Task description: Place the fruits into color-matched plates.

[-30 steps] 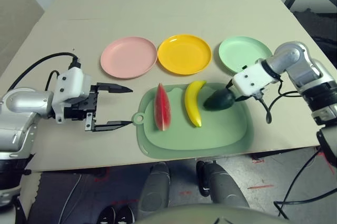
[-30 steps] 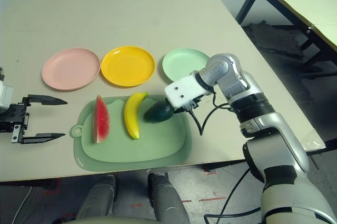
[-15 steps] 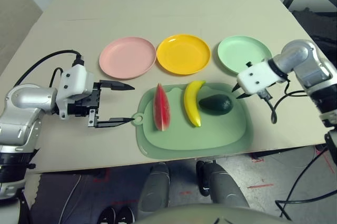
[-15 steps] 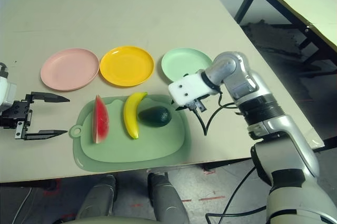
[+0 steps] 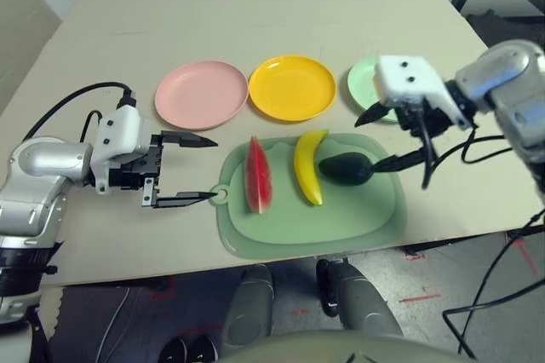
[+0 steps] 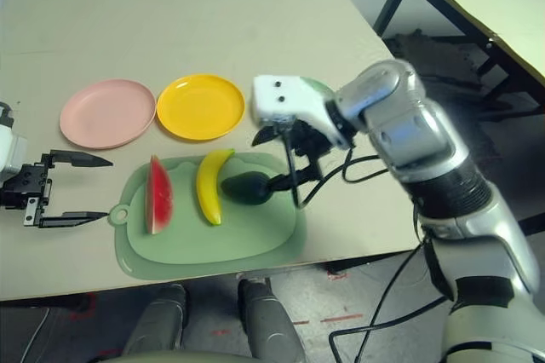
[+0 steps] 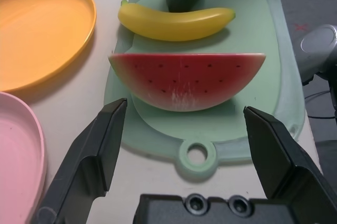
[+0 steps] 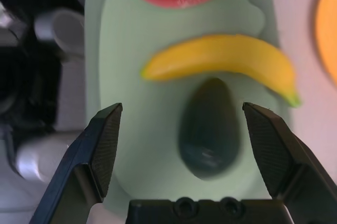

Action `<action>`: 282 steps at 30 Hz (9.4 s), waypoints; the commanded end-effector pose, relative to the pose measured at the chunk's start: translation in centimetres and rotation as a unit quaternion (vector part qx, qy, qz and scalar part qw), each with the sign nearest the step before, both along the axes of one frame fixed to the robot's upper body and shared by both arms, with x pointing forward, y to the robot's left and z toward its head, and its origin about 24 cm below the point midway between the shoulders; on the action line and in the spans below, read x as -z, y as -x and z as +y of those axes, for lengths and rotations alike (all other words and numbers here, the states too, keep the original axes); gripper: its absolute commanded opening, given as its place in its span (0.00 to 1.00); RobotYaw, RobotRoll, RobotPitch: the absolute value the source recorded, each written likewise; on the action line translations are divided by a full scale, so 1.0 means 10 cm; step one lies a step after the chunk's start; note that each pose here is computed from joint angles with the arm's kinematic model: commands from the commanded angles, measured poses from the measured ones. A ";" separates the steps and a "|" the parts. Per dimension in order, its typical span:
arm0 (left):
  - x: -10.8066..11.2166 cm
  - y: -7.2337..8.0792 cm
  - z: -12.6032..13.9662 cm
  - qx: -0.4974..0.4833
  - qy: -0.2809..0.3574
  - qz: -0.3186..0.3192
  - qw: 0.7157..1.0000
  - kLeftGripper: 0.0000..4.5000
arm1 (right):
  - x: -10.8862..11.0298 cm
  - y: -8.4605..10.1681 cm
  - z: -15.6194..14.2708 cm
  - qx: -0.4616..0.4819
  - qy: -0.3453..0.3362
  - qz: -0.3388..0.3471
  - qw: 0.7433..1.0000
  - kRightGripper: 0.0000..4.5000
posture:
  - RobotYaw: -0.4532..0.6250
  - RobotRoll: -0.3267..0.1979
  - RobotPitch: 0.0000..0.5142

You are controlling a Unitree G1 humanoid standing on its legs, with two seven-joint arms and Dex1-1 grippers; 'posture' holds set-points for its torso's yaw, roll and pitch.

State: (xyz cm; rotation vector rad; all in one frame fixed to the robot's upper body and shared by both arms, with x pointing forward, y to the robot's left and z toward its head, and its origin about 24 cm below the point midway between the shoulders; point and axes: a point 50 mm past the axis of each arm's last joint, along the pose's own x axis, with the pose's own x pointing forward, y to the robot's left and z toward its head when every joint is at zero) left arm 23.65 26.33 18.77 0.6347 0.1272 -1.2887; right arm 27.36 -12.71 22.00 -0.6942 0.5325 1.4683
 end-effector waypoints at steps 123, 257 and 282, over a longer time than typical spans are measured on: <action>-0.15 0.00 -0.26 -0.015 0.003 0.018 1.000 1.00 | 0.66 -0.58 0.59 -0.293 0.163 -0.181 0.924 0.93 | 0.50 0.62 0.36; -0.83 -1.23 0.02 -0.031 -0.357 -0.238 0.903 0.49 | 1.06 0.71 -0.25 0.274 -0.429 -0.094 0.856 1.00 | 0.38 0.62 0.40; -0.24 -1.47 -0.06 -0.106 -0.386 -0.229 0.887 0.96 | 1.01 0.74 -0.45 0.302 -0.407 -0.109 0.855 1.00 | 0.31 0.62 0.49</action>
